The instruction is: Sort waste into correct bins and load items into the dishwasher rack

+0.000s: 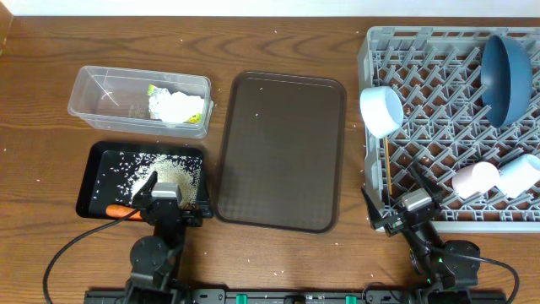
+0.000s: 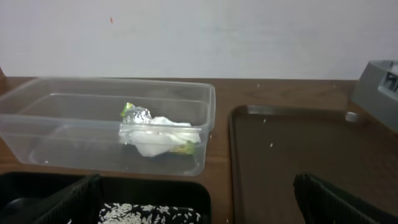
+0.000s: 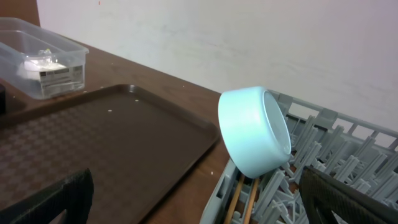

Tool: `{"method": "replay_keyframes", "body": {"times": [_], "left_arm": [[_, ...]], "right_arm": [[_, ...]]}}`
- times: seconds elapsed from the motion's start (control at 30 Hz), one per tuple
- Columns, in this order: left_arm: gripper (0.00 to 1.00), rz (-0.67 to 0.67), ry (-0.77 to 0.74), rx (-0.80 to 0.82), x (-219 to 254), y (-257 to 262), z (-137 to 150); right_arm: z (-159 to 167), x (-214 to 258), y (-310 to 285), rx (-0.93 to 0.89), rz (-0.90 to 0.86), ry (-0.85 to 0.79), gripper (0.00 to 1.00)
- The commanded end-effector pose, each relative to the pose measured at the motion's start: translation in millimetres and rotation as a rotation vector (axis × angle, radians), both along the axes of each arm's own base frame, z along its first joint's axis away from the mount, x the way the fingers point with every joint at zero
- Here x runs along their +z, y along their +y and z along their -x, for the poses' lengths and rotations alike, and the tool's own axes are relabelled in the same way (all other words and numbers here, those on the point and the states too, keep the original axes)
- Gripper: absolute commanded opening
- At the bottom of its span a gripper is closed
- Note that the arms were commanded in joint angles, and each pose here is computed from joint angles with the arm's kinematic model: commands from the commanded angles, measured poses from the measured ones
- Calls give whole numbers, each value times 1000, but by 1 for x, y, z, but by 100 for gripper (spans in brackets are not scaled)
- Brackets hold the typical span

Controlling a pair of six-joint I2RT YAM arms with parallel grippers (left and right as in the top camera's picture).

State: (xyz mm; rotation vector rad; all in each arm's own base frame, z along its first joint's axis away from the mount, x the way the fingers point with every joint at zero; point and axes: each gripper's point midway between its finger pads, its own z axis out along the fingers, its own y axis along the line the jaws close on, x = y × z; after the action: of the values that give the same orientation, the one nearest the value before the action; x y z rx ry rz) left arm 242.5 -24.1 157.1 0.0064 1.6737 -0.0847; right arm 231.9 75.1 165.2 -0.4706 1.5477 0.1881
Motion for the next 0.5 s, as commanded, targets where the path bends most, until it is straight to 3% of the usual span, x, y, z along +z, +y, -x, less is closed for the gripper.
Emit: {"method": "replay_keyframes", "body": {"times": [0.0,0.47], "left_arm": [[98,-15,8,13,-10,3,-1],[98,-20,30,14,-15,3,-1]], "right_arm": [[-1,-1,-3,-9,-1,-2,99],[-1,-1,-3,-9,-1,-2,99]]}}
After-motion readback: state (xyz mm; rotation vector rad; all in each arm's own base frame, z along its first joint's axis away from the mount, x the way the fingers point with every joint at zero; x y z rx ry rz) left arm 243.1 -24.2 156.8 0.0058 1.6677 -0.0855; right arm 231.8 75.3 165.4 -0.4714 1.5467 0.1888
